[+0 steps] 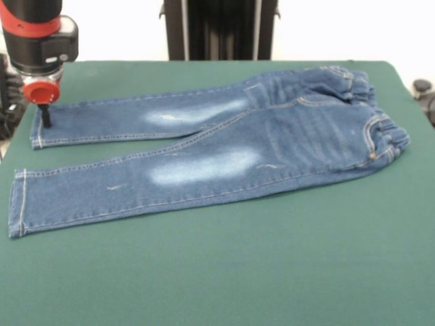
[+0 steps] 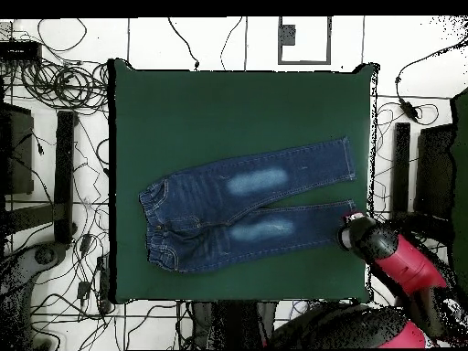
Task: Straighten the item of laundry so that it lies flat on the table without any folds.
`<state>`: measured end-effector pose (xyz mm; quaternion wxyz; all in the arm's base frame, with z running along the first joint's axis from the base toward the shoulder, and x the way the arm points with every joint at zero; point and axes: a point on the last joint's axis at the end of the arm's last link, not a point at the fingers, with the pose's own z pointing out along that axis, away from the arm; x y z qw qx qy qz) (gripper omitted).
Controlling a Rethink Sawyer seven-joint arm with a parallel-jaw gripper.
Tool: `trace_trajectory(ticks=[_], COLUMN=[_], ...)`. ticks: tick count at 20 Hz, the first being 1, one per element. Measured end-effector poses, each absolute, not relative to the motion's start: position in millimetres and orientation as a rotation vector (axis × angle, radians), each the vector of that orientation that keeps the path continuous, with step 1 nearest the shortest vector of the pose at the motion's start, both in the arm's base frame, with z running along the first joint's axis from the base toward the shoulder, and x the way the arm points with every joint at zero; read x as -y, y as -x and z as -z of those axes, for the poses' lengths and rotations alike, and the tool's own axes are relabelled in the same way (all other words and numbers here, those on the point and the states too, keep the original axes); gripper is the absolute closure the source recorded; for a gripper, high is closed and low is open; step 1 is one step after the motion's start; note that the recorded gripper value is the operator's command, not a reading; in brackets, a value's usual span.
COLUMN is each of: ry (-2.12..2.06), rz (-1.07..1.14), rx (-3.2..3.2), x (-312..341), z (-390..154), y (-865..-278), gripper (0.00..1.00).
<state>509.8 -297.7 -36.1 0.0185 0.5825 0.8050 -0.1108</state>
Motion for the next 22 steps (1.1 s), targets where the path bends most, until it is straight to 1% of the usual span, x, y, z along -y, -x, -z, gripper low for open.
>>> trace_trajectory(ticks=[4,5,22], ry=[-1.799,-1.774,-1.706], rz=[0.348,0.352,0.390], rx=[-2.505,-2.516,-2.543], x=[296.7,295.2,286.1], z=[36.1,36.1,39.1], y=[-509.9,-512.1,-522.6], gripper=[0.00,1.00,1.00])
